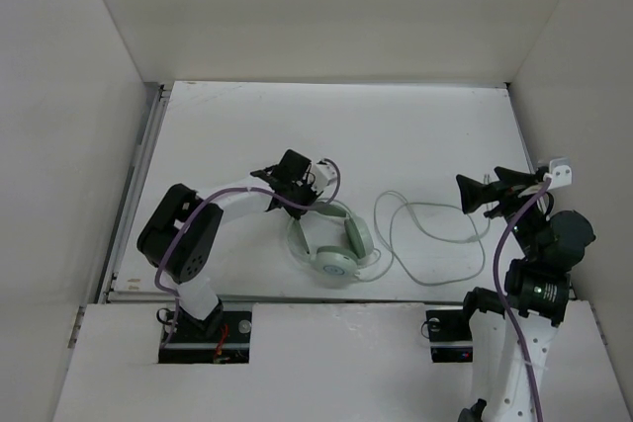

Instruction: Wrap the headphones

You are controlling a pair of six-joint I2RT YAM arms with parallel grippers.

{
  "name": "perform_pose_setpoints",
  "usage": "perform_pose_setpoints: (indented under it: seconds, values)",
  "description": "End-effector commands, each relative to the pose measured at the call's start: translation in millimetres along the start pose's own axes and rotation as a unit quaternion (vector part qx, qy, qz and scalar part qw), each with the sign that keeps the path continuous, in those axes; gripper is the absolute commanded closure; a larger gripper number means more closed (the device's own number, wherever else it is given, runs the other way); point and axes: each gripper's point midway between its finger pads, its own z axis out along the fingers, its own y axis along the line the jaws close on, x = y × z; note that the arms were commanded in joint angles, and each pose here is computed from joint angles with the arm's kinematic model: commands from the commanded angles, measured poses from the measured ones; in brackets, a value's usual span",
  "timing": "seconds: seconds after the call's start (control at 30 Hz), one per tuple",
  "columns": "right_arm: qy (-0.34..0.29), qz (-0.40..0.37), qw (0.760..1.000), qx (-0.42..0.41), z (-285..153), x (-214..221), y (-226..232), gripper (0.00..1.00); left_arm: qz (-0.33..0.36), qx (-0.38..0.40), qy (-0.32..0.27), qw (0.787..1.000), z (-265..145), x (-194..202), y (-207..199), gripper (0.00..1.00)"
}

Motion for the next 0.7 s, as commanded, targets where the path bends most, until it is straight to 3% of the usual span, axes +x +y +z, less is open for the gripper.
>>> perform_pose_setpoints:
  seconds: [0.0, 0.2, 0.43, 0.67]
  values:
    - [-0.025, -0.017, 1.000, -0.008, 1, -12, 3, 0.00, 0.004, 0.021, 0.018, 1.000, -7, 10, -17, 1.00]
    - [-0.024, -0.034, 0.999, -0.033, 2, -14, 13, 0.00, -0.075, -0.042, -0.064, 0.994, -46, -55, 17, 1.00]
    - [-0.009, -0.078, 0.992, -0.096, 14, -17, 36, 0.00, -0.165, -0.089, -0.197, 0.962, -146, -143, 75, 1.00]
    - [0.001, -0.106, 0.978, -0.181, 36, -14, 70, 0.00, -0.189, -0.126, -0.281, 0.932, -225, -173, 97, 1.00]
